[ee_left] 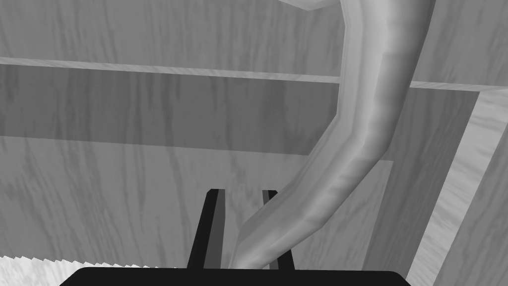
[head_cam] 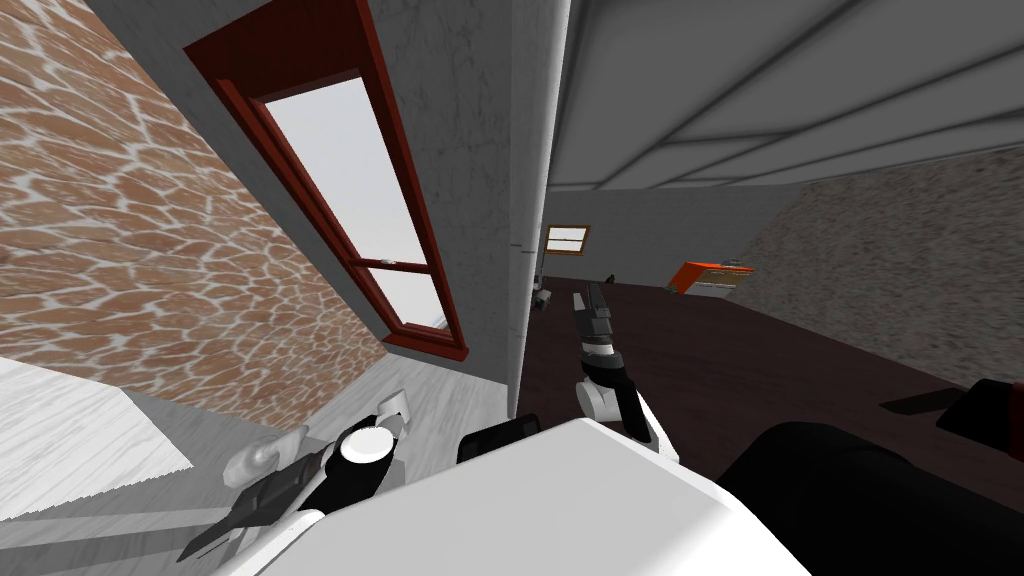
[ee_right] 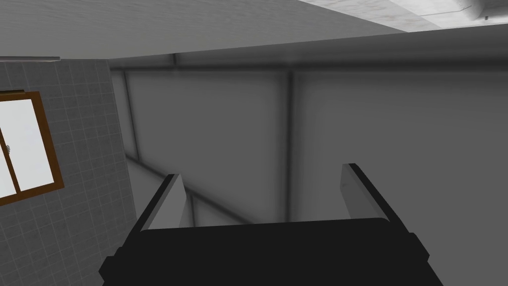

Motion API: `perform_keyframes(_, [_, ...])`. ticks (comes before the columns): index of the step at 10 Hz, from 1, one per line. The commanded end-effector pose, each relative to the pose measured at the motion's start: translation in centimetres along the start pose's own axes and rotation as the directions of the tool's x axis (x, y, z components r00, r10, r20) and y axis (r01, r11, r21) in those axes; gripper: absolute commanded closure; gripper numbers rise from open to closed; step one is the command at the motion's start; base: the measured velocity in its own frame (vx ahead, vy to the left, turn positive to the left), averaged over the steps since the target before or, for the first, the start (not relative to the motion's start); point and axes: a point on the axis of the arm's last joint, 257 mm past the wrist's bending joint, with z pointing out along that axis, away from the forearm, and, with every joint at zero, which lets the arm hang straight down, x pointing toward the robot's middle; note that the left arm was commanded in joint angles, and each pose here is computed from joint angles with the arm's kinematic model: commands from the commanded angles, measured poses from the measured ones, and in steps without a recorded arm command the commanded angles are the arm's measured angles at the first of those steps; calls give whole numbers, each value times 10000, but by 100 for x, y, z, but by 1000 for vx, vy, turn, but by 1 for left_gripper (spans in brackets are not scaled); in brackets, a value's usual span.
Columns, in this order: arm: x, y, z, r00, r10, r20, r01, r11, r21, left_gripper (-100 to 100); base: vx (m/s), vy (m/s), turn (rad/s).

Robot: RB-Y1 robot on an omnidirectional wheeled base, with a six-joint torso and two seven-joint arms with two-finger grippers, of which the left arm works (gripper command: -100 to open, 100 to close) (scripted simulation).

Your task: Push the door open

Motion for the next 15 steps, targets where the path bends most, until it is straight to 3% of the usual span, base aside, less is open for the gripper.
perform_keyframes(1, [-17, 3, -22, 10000, 27, 23, -27, 10000, -13, 100, 0, 0, 0])
perform_keyframes(7, [-17, 3, -22, 10000, 27, 23, -27, 10000, -13, 100, 0, 0, 0])
perform_keyframes(8, [-81, 27, 32, 9994, 104, 341, -100, 9999, -111, 100, 0, 0, 0])
perform_keyframes(15, [-81, 27, 32, 9994, 104, 341, -100, 9999, -111, 100, 0, 0, 0])
